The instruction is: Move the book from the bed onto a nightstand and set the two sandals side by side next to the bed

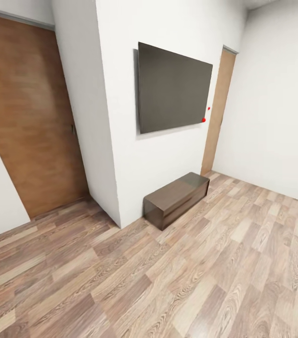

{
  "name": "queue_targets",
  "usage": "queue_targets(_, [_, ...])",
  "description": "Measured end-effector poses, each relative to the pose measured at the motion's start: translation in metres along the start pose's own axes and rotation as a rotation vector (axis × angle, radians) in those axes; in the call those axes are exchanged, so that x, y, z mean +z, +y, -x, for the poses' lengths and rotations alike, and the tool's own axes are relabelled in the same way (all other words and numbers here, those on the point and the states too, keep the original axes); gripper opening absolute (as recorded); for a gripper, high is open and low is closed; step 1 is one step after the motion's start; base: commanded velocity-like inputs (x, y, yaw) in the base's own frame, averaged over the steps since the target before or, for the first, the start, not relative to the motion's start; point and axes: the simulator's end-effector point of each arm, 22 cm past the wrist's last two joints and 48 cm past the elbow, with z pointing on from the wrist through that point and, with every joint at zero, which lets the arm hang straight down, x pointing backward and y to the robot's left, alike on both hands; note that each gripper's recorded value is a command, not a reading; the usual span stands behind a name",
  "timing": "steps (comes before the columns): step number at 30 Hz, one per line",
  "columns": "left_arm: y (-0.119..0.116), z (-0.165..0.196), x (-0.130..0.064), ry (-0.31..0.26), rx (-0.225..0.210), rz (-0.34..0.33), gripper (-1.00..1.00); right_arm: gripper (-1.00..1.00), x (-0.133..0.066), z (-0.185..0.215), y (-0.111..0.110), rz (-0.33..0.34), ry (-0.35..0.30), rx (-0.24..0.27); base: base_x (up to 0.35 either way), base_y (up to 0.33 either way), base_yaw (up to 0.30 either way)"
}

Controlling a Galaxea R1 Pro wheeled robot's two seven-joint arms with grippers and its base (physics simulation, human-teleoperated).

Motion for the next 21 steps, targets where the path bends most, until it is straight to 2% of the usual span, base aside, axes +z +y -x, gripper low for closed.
queue_targets(21, [0.001,0.016,-0.002,-0.049,-0.001,0.002,1.00,1.00,-0.003,0.011,-0.001,-0.003,-0.029,0.000,0.000,0.000,-0.201])
